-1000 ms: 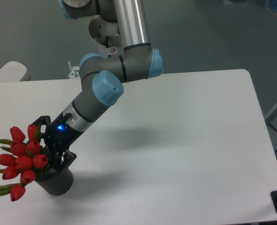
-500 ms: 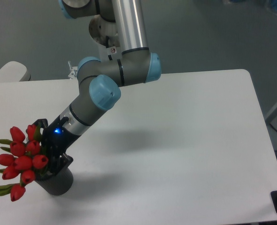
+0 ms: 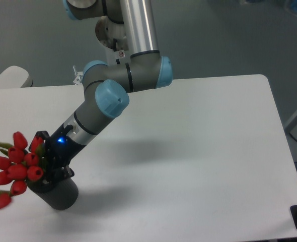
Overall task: Pick up the flowers from the vase
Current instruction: 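Close the gripper on the tulip stems, then lift the gripped tulips up out of the grey vase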
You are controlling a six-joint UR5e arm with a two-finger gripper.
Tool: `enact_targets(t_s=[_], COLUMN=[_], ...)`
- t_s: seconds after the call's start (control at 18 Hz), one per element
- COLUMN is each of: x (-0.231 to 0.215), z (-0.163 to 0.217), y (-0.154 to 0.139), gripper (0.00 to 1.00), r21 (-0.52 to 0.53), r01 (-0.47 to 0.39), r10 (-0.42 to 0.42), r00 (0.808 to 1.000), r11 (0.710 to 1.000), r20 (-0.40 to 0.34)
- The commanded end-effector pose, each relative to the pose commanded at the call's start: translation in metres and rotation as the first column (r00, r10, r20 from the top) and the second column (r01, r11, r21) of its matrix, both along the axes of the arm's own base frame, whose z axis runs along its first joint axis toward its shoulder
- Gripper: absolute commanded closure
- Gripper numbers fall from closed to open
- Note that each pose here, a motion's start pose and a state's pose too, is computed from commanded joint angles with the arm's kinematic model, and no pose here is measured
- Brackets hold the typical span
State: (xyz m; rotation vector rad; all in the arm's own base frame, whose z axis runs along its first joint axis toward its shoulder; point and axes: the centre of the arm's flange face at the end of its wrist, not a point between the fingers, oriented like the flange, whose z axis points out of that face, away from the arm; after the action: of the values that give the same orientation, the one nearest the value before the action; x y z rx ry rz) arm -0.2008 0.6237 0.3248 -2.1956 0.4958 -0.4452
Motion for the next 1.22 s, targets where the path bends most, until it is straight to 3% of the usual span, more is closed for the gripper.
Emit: enact_targets(t_s=[0.56,0.94,1.22], x=[-0.004,-0.006,-0.011], z=[0.018,0.055,0.101], y=[0.001,-0.011,-0.009], gripper=[0.55,0.61,0.61], r21=[0.033,0.041,0.068], r01=[-0.002,-0.066,-0.125], r10=[0.002,0.065,0.123], r00=[1.000,0.998,0.992], r11=[0.999,0.997,0.990], r20=[-0.008,0.019,0.038])
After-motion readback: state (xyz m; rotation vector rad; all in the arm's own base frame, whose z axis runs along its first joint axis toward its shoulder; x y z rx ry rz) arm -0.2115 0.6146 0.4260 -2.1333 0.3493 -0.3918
